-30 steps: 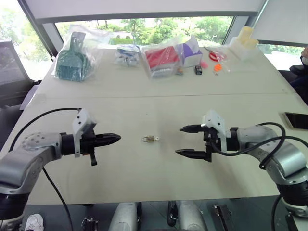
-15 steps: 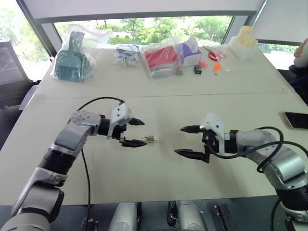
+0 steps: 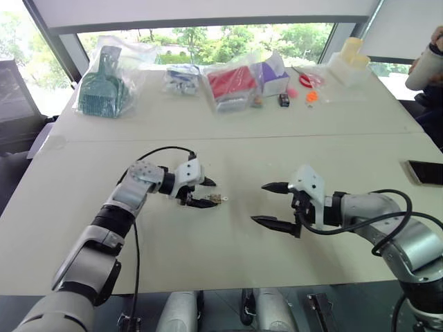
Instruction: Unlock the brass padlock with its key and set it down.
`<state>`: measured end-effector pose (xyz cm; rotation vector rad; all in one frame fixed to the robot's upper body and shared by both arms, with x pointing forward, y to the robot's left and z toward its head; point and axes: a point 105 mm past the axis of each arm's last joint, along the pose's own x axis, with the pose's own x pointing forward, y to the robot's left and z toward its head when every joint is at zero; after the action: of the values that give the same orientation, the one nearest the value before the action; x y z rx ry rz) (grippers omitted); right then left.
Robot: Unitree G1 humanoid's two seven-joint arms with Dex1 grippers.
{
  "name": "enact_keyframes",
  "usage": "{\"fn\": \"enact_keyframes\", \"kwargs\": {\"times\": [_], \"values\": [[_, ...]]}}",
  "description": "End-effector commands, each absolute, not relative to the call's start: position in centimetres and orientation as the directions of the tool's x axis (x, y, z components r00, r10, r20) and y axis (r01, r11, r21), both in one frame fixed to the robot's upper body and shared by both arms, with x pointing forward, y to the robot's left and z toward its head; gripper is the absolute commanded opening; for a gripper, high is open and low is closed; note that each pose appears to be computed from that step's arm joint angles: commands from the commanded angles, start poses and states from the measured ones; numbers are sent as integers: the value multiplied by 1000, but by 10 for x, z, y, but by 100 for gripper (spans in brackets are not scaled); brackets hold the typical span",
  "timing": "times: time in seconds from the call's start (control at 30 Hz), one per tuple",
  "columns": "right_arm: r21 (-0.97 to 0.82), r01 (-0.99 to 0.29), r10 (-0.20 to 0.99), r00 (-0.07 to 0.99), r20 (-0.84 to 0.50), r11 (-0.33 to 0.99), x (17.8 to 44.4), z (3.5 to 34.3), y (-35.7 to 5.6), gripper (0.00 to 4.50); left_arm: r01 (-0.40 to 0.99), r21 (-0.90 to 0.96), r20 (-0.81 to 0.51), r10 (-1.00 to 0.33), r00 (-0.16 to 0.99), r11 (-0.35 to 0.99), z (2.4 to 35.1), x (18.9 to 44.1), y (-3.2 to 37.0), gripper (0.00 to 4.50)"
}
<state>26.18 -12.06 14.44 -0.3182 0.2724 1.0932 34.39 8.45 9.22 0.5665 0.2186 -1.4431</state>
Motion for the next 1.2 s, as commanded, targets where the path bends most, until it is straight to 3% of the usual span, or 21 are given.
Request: {"fn": "enact_keyframes", "kwargs": {"times": [0.03,0.1,0.3,0.47,0.7,0.93,1.07,1.2], "values": [[-166,-897,828,443,-345,411,262,156,-119,450,968,248,-497,-855,147,22,83,344,85,133],[-168,-897,827,442,-346,409,262,156,-119,450,967,252,-496,-856,146,19,81,344,83,72],[-192,-895,830,445,-337,403,266,159,-117,450,964,265,-474,-867,155,28,85,342,84,72],[-375,-854,795,492,-355,361,284,156,-112,450,960,269,-372,-911,179,79,120,346,82,72],[-717,-671,732,583,-352,189,320,149,-99,450,955,284,-331,-926,180,84,154,345,79,72],[-828,-543,760,596,-261,141,331,162,-78,450,948,305,-330,-924,194,90,159,344,76,72],[-838,-534,776,576,-258,117,329,162,-72,320,946,311,-327,-924,200,95,159,344,74,72],[-835,-538,787,563,-254,116,326,160,-66,105,945,314,-323,-924,202,97,159,344,73,72]]}}
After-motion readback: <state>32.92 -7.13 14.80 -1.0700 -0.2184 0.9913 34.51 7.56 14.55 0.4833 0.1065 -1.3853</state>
